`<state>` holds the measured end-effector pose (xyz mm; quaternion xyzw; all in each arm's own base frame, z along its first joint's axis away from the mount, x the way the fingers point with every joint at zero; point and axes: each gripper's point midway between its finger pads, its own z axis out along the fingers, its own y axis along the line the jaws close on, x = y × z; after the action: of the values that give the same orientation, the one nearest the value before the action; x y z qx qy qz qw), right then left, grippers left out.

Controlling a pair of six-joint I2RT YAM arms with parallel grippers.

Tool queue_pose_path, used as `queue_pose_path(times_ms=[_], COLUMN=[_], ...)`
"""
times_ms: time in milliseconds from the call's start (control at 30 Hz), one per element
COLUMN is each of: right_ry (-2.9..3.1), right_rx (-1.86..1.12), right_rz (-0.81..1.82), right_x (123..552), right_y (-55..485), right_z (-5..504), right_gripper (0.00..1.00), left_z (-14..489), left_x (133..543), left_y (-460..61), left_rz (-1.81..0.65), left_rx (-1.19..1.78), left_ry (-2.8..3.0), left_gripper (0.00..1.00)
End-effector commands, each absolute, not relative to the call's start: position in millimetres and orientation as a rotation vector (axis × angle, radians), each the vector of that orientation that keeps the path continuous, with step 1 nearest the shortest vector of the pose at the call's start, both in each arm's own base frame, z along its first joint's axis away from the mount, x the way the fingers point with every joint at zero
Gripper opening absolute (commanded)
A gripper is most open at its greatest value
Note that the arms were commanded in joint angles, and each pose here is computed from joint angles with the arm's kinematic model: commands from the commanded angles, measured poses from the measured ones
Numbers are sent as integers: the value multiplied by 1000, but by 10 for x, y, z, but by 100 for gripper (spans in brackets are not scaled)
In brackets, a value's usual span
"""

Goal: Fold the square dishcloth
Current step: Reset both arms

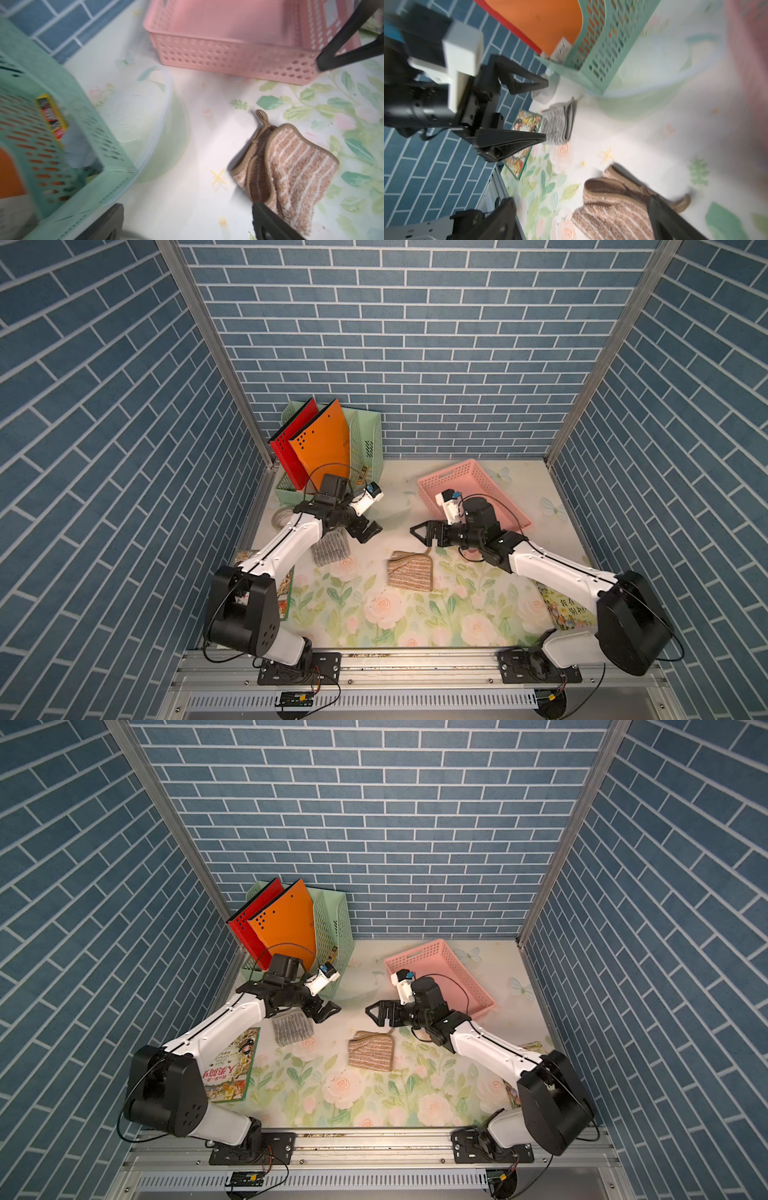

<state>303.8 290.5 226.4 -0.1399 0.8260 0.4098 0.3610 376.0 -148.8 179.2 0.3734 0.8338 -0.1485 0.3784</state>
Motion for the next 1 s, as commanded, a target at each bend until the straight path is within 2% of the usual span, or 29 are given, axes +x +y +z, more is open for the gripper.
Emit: queue_pose_path(times_ms=[0,167,267,367,467,567,733,867,967], right_ry=[2174,2022,1915,1828,1800,1775,1603,1576,1581], right_rx=[-250,88,229,276,334,347,298,59,-90], right_rz=[650,241,-91,-256,-307,-284,-128,-49,26], right_x=[3355,3699,3631,3520,3434,3382,3381,3468,3459], right_y=[2021,640,-56,-392,-627,-697,-556,-164,81], right_z=[2214,2242,2062,1850,1596,1374,1469,1509,1393], right_gripper=[99,100,100,100,100,100,100,100,100], left_z=[1863,1722,1535,1407,1332,1358,1359,1436,1462], left_x=[3936,4198,4242,4208,4054,3941,3824,3513,3666], left_y=[-1077,-327,-62,42,40,-15,-19,15,27], left_rz=[-413,-284,-196,-131,-111,-142,-95,-7,40], left_rx=[656,262,126,75,77,72,48,4,-25], left_ry=[2157,2098,2058,1997,1875,1777,1704,1580,1601], left_gripper=[100,100,100,100,100,100,100,100,100])
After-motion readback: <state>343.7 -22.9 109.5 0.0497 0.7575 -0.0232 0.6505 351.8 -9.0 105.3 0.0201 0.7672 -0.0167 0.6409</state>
